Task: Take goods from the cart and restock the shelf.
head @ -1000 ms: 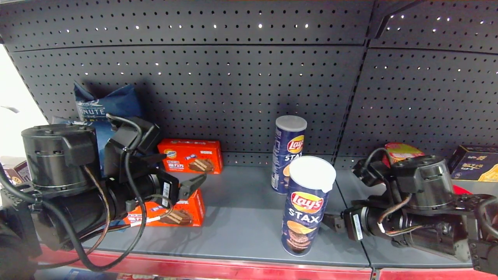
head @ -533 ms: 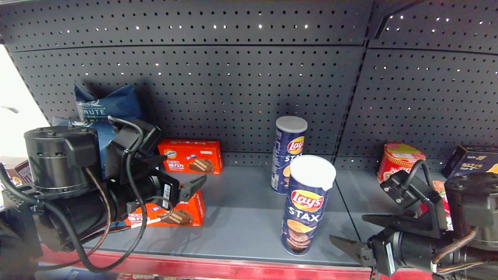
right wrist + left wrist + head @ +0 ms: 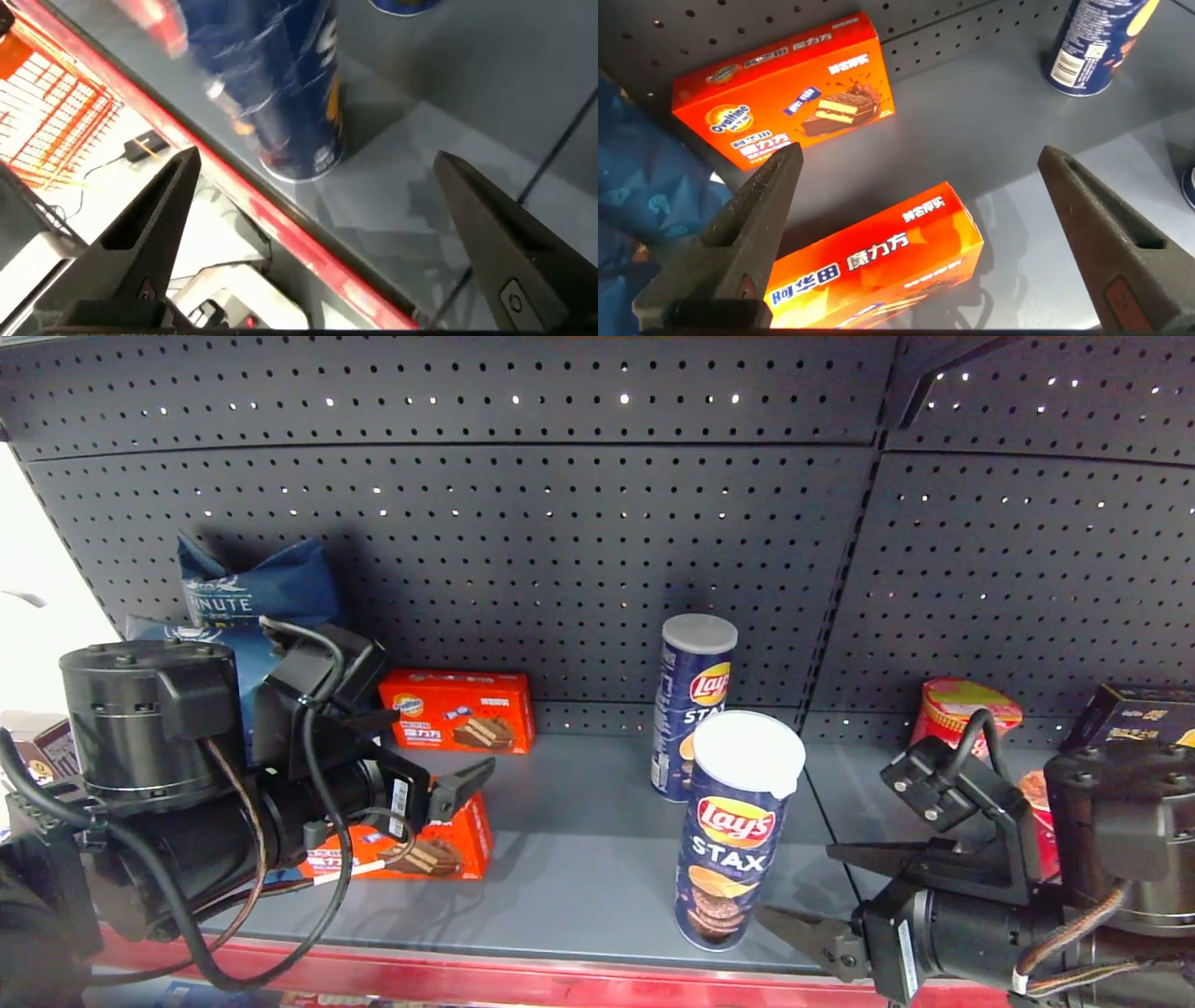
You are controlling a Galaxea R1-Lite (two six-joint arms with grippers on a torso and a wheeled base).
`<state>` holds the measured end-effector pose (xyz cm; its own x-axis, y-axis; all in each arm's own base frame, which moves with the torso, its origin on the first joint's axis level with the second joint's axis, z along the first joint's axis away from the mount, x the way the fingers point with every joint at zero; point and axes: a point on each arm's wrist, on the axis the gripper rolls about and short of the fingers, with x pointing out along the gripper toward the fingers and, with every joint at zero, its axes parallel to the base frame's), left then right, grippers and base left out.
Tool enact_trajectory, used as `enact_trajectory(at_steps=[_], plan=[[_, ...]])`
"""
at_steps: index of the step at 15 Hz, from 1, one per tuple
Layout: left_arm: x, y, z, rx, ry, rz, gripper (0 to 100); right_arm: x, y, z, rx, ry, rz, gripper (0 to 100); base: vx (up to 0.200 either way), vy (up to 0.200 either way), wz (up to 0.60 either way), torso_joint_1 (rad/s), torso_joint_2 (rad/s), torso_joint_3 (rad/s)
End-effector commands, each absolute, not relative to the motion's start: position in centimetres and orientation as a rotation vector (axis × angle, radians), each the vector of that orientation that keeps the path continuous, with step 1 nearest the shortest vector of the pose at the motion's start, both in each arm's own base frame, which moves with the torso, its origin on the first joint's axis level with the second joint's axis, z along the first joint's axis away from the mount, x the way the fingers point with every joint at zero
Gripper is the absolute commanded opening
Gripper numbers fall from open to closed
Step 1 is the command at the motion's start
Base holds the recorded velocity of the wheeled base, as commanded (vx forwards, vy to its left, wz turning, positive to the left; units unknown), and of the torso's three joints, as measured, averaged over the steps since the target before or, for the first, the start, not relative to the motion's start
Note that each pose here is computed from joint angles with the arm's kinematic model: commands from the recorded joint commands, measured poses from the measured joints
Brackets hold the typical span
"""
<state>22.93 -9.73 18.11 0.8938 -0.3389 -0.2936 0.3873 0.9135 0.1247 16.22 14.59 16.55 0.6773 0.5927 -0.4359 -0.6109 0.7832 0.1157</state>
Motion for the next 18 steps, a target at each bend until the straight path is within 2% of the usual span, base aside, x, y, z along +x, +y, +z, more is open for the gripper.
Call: enact_trajectory(at_steps=[1,10,18], plan=[[22.9,-9.7,18.1,0.182,0.270,-0.378,100,17.3,15.4,15.9,-0.052,0.505,0.662,100,0.000,0.000,0.00,0.000,0.00,0.000],[23.0,-9.7,18.1,0.180,0.271,-0.376,100,19.7,15.3,15.5,-0.043,0.521,0.591,100,0.000,0.000,0.00,0.000,0.00,0.000],[22.8,-9.6,17.8,0.181,0.279,-0.376,100,19.5,14.9,15.4,-0.043,0.524,0.581,100,0.000,0.000,0.00,0.000,0.00,0.000]])
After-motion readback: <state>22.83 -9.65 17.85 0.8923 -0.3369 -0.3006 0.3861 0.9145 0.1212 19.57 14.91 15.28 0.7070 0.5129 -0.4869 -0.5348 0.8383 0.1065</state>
